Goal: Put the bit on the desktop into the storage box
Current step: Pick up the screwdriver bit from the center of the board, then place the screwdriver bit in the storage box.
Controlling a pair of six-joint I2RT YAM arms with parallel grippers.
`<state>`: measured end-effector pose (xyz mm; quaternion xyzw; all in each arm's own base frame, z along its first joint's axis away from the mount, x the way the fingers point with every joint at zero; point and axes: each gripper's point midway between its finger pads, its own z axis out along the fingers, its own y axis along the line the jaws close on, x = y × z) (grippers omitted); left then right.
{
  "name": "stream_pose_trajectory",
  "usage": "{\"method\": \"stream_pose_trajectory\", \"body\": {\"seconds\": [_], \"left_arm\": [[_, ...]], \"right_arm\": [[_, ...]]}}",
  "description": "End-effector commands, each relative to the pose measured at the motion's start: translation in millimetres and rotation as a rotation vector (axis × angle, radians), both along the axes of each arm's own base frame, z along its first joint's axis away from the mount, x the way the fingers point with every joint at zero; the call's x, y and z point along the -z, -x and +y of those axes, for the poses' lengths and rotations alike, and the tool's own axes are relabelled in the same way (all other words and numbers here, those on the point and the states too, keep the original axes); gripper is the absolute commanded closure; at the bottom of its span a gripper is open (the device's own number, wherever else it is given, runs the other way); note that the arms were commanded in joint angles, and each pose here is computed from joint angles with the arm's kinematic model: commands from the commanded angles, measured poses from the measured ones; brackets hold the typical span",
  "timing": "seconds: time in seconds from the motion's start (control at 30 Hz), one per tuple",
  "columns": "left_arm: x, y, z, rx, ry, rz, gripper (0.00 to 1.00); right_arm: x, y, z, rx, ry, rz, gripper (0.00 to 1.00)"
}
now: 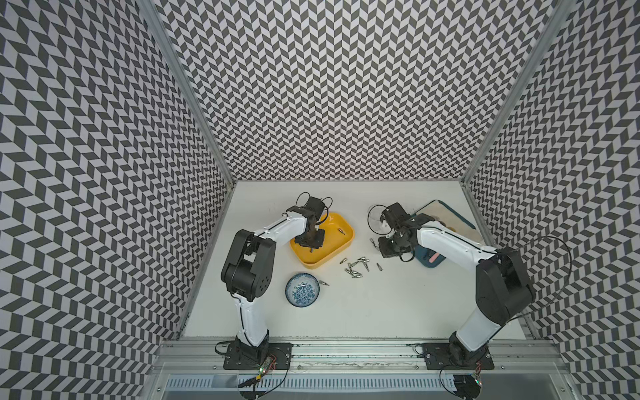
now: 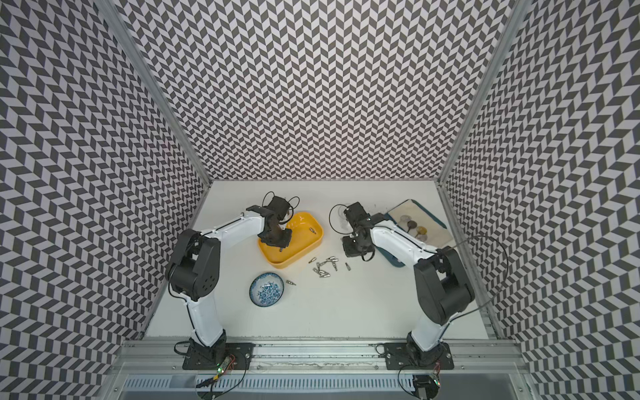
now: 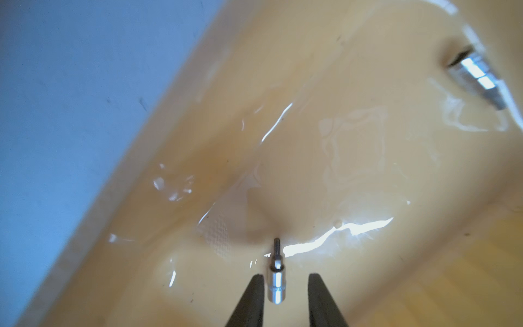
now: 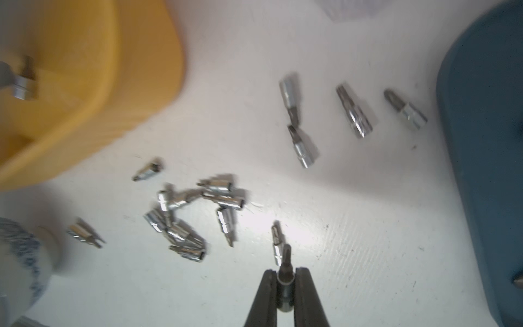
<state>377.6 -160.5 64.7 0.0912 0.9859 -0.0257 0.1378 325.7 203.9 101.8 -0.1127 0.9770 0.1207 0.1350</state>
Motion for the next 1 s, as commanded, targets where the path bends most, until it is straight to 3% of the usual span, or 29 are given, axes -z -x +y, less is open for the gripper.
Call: {"method": "stream_pose_trajectory", "body": {"seconds": [0.0, 0.17, 0.33, 0.57, 0.97], "left_arm": [[-57.4, -2.1, -5.5, -0.018, 0.075, -0.114, 0.63], [-93.9, 20.3, 1.3, -0.026, 0.109, -0.177, 0.54], [-113.8, 51.9, -1.2, -0.023, 0.127, -0.207, 0.52], [-106.2, 93.8, -10.3, -0.044, 0.155, -0.176, 0.52], [-94.9, 121.7, -4.2, -0.065, 0.183, -0.142, 0.52]], "right_arm": [[-37.1, -11.6, 24.5, -0.040, -0.085, -0.068, 1.00], [-63.6, -34.5, 73.6, -0.137, -0.172, -0.139, 1.00], [-63.4, -54.8, 118.6, -0.218, -0.211, -0.158, 1.00], [-26.1, -70.8, 164.0, -0.289, -0.166, -0.118, 1.00], [30.9, -82.5, 188.6, -0.329, -0.073, -0.098, 1.00]]}}
